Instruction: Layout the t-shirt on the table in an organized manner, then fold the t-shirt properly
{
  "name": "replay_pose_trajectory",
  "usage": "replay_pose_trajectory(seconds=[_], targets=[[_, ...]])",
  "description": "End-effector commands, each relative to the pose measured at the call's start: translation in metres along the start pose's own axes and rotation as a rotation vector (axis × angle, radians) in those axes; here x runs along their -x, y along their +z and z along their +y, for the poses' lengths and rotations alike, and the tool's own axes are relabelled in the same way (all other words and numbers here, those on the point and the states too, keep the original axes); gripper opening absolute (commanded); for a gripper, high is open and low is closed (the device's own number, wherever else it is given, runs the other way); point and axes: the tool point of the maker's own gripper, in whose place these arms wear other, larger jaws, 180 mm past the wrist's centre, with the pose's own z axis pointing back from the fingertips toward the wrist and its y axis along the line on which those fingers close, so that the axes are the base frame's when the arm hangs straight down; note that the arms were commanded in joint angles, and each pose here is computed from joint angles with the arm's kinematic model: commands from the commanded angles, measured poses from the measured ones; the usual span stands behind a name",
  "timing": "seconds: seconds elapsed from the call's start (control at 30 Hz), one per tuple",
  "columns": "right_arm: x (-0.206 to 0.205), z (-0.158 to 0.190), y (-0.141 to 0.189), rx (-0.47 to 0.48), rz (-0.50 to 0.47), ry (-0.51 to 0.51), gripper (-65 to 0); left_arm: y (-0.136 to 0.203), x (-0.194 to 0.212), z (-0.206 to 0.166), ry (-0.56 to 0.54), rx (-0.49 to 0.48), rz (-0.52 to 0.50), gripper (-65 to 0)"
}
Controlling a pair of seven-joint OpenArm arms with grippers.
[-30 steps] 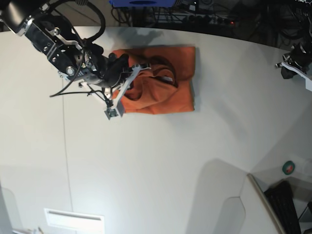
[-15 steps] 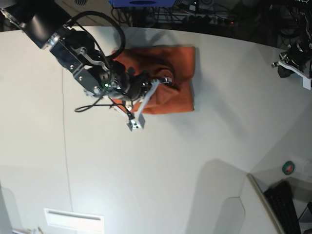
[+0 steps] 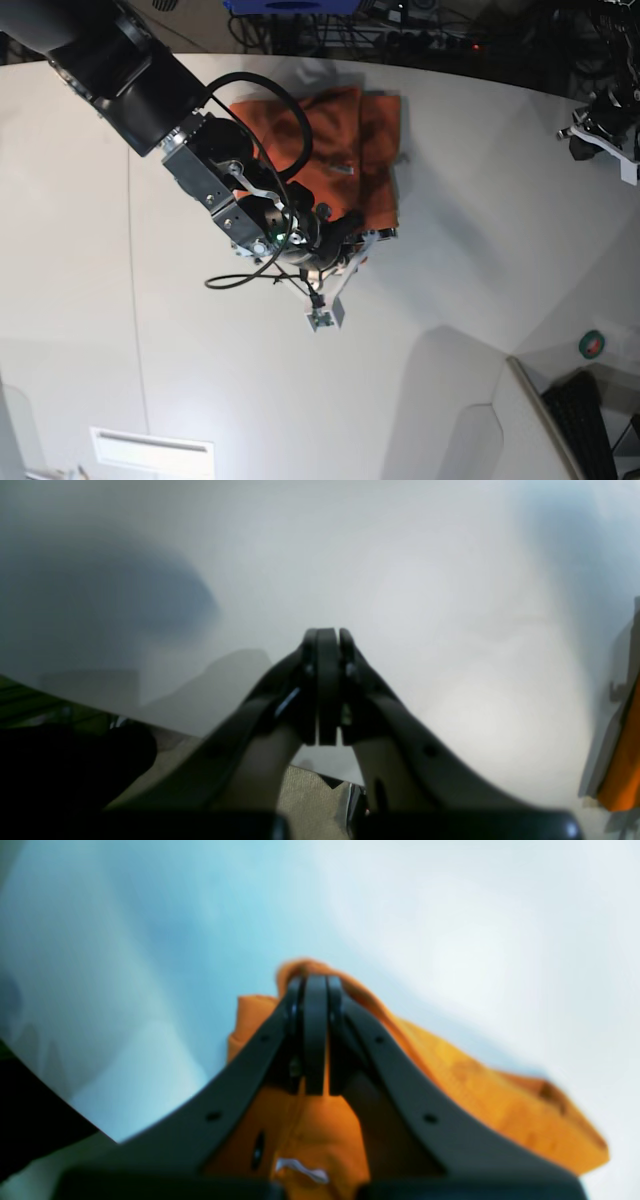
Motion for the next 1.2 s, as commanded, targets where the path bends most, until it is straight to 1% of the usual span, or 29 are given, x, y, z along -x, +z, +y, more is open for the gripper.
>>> replay_pose_trajectory(seconds=[0.0,0.07,0.17,0.23,0.3,0.37,0.43,0.53,0.6,0.63,0.73,0.77,0.83,0.87,0.9,0.97,1.03,1.1,1.17], targets=[[-0.03,0.018,0.012,-0.057,-0.073,0.026,-65.0,0.004,-0.015,0.005,-0.016,-0.006,-0.039,-65.0],[-0.023,0.015,0.028,-0.066,-0.028,0.053,-65.0,0.004,-0.015,0.005,-0.016,-0.006,-0.039,-65.0],[0.006,0.019,0.054,-0.087,0.083,0.059,-65.0,0.004,-0.016,0.005,-0.015,-0.007,-0.041,-65.0],[0.027,0.012,0.064,-0.074,0.139,0.045,-65.0,0.003,-0.019,0.004,-0.015,-0.005,-0.048,-65.0],[0.045,-0.004,0.062,-0.032,0.177,0.02,-65.0,0.001,-0.025,0.003,-0.01,-0.001,-0.059,-65.0],[0.054,-0.021,0.054,0.016,0.188,0.01,-65.0,-0.001,-0.022,0.004,0.003,-0.003,-0.051,-65.0],[0.058,-0.029,0.05,0.047,0.18,0.017,-65.0,-0.006,-0.026,0.0,0.008,0.008,-0.056,-65.0],[0.061,-0.02,0.057,0.041,0.145,0.037,-65.0,-0.015,-0.016,-0.017,-0.021,0.047,-0.017,-65.0],[0.058,-0.011,0.064,0.052,0.101,0.077,-65.0,-0.02,-0.009,-0.029,-0.043,0.074,0.006,-65.0],[0.058,-0.001,0.064,0.053,0.083,0.109,-65.0,-0.022,-0.006,-0.035,-0.051,0.087,0.015,-65.0],[0.064,0.013,0.058,0.137,0.04,0.279,-65.0,-0.027,0.003,-0.047,-0.045,0.107,0.027,-65.0],[0.071,0.023,0.055,0.155,0.037,0.35,-60.3,-0.028,0.006,-0.048,-0.053,0.1,0.034,-65.0],[0.081,0.035,0.049,0.179,0.034,0.462,-44.3,-0.03,0.008,-0.049,-0.082,0.08,0.043,-65.0],[0.085,0.039,0.045,0.189,0.037,0.5,-38.7,-0.032,0.007,-0.049,-0.095,0.071,0.045,-65.0],[0.09,0.042,0.04,0.198,0.051,0.52,-36.3,-0.033,0.008,-0.047,-0.108,0.06,0.051,-65.0],[0.097,0.046,0.029,0.205,0.082,0.521,-38.6,-0.032,0.007,-0.043,-0.12,0.046,0.055,-65.0],[0.101,0.045,0.02,0.221,0.109,0.533,-42.2,-0.027,0.001,-0.029,-0.092,0.016,0.03,-65.0],[0.102,0.045,0.013,0.224,0.102,0.546,-43.7,-0.019,-0.007,-0.01,-0.052,-0.027,0.0,-65.0],[0.102,0.044,0.01,0.228,0.088,0.548,-43.7,-0.011,-0.004,0.005,-0.029,-0.06,-0.006,-65.0]])
